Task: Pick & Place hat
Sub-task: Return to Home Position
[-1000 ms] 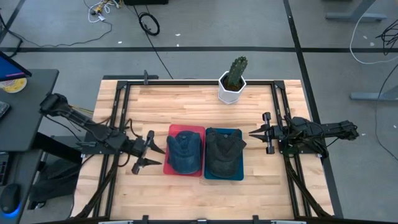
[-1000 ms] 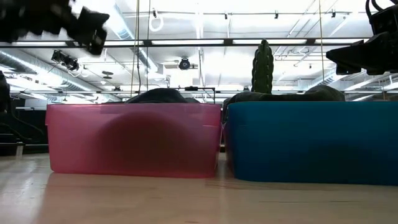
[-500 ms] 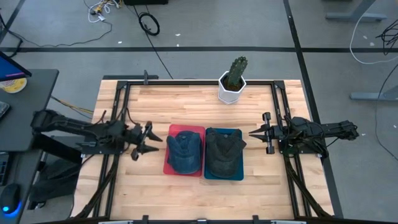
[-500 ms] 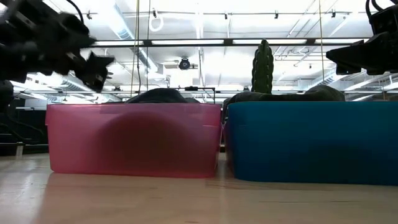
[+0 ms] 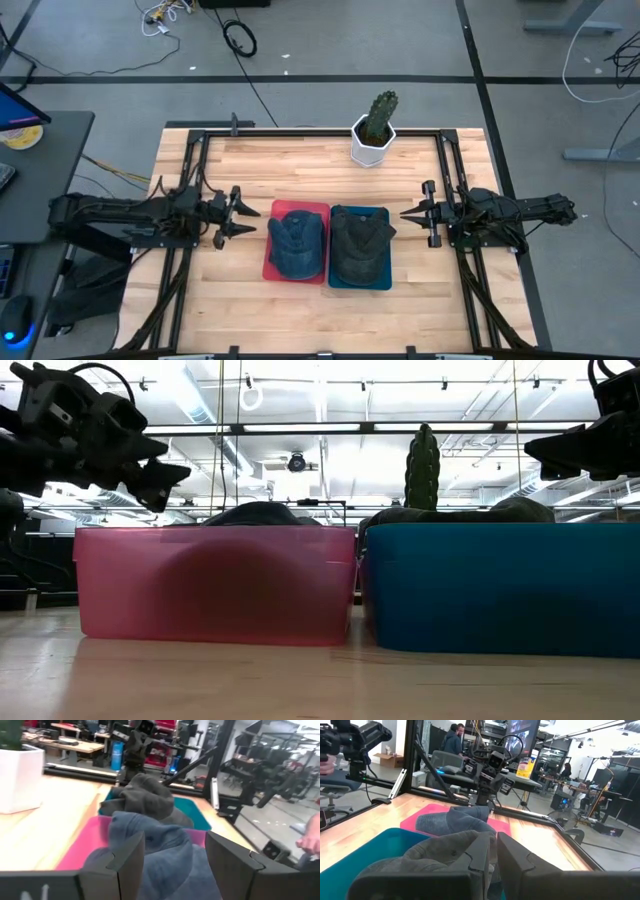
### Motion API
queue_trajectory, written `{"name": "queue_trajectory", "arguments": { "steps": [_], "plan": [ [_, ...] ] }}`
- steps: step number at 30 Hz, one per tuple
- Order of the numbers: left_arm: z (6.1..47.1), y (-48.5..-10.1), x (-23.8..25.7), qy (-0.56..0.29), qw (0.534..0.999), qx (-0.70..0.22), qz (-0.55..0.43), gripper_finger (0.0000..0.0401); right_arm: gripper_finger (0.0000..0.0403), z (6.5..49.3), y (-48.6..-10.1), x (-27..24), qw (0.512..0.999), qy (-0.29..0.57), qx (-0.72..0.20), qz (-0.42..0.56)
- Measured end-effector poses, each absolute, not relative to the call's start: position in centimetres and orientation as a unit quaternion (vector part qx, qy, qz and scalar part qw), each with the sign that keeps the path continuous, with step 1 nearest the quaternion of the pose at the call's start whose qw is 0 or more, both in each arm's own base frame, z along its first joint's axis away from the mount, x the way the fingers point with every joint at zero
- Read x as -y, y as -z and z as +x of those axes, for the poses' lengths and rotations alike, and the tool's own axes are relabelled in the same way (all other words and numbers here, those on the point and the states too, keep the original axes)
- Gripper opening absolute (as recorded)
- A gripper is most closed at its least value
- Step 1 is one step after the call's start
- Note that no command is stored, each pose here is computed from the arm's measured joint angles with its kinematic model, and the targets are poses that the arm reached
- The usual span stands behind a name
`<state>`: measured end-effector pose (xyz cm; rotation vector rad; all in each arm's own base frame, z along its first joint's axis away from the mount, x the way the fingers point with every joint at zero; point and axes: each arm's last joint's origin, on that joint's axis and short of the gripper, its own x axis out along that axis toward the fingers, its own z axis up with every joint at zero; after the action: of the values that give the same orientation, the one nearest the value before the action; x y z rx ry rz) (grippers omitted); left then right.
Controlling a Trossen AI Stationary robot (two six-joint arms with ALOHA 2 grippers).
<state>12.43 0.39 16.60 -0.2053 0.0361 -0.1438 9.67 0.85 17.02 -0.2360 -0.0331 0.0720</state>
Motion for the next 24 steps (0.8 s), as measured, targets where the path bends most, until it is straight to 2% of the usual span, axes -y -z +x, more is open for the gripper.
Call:
{"name": "queue_trajectory", "arguments": {
  "steps": [6, 12, 19, 24],
  "plan": [
    [11.7, -16.1, -0.8, 0.045, 0.994, -0.044, -0.091, 0.0213, 0.0039, 9.7, -17.0, -0.9, 0.992, -0.036, 0.017, -0.118],
    [11.2, -15.0, -1.0, -0.049, 0.99, -0.094, -0.089, 0.0213, 0.0039, 9.7, -17.0, -0.9, 0.992, -0.036, 0.017, -0.118],
    [11.2, -15.3, -0.3, -0.029, 0.996, -0.08, -0.042, 0.0213, 0.0039, 9.7, -17.0, -0.9, 0.992, -0.036, 0.017, -0.118],
    [11.0, -15.0, -0.6, -0.064, 0.993, -0.094, -0.02, 0.0213, 0.0039, 9.7, -17.0, -0.9, 0.992, -0.036, 0.017, -0.118]
  ]
}}
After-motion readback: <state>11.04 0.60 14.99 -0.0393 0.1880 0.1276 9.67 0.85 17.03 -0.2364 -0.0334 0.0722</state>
